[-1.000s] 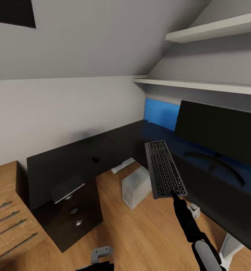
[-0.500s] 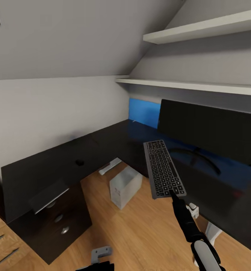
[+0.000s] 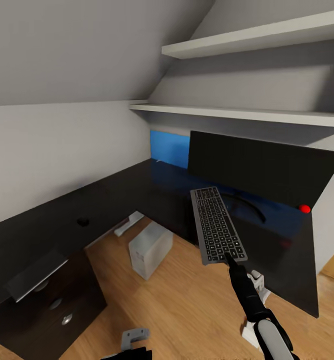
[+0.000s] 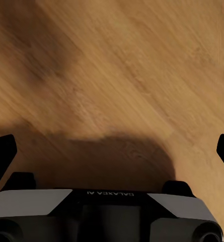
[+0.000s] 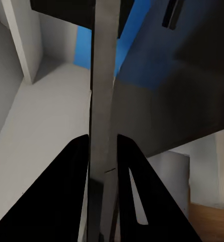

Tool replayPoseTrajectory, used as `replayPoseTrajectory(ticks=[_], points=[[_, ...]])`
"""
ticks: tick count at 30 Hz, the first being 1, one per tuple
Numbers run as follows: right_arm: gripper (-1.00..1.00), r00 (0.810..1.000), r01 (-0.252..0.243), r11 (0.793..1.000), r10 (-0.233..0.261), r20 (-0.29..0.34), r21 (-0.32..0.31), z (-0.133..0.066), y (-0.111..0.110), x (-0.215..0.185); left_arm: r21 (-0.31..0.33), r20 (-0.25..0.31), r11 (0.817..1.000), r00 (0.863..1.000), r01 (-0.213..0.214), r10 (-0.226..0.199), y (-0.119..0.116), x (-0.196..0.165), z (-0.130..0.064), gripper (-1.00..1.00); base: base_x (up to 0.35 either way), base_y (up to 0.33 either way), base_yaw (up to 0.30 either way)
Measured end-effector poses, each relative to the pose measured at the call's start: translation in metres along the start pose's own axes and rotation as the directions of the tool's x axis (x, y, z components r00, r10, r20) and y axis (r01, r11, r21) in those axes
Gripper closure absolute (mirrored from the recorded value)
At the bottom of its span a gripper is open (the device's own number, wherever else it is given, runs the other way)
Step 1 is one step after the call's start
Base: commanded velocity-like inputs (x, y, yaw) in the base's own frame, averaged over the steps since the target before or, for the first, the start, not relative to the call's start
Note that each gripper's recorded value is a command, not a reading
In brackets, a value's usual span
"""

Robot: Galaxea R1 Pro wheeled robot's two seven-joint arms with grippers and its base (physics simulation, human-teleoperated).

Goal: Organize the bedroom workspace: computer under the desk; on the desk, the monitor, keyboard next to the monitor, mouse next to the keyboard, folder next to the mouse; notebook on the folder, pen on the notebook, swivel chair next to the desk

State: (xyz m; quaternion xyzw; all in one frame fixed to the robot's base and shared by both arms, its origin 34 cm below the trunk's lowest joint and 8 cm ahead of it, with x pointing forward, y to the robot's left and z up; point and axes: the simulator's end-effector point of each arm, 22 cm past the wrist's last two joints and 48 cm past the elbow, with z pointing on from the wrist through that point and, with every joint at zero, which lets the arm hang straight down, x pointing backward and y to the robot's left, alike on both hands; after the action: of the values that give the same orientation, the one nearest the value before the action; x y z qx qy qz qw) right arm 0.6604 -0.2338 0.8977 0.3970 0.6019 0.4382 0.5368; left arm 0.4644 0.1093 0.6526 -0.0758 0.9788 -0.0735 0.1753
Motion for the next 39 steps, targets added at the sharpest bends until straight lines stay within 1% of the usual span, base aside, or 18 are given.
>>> replayPoseTrajectory(ticks=[6, 9, 16, 31, 33, 35, 39], points=[[1.0, 1.0, -0.001, 1.0, 0.001, -0.001, 0.0, 0.0, 0.0, 0.0, 0.0, -0.002, 1.0, 1.0, 0.0, 0.0, 0.0, 0.001, 0.0, -1.0, 0.0, 0.0, -0.194], [1.0, 1.0, -0.001, 1.0, 0.001, -0.002, -0.003, 0.0, 0.0, 0.0, 0.0, -0.003, 1.0, 1.0, 0.0, 0.0, 0.0, 0.001, 0.001, -1.0, -0.079, 0.0, -0.019], [1.0, 1.0, -0.002, 1.0, 0.002, -0.005, -0.006, 0.0, 0.001, 0.001, -0.001, -0.004, 1.0, 1.0, 0.0, 0.0, 0.0, 0.001, 0.001, -1.0, -0.24, 0.0, -0.002], [1.0, 1.0, -0.008, 1.0, 0.008, -0.001, -0.009, 0.0, 0.002, 0.0, 0.0, -0.005, 1.0, 1.0, 0.0, 0.0, 0.0, 0.002, 0.001, -1.0, -0.032, 0.0, 0.0], [1.0, 1.0, -0.008, 1.0, 0.008, 0.002, -0.004, 0.001, 0.001, 0.0, 0.003, -0.008, 1.0, 1.0, -0.006, 0.006, -0.003, 0.004, 0.001, -1.0, -0.302, 0.0, 0.0], [1.0, 1.0, -0.008, 1.0, 0.008, 0.002, -0.002, 0.001, 0.0, 0.0, 0.01, -0.013, 1.0, 1.0, -0.027, 0.027, -0.009, 0.008, 0.001, -1.0, -0.323, 0.0, 0.0], [1.0, 1.0, -0.008, 1.0, 0.008, 0.003, -0.001, 0.001, 0.0, 0.0, 0.014, -0.016, 0.999, 0.999, -0.041, 0.041, -0.012, 0.01, 0.001, -1.0, -0.331, 0.0, 0.0]])
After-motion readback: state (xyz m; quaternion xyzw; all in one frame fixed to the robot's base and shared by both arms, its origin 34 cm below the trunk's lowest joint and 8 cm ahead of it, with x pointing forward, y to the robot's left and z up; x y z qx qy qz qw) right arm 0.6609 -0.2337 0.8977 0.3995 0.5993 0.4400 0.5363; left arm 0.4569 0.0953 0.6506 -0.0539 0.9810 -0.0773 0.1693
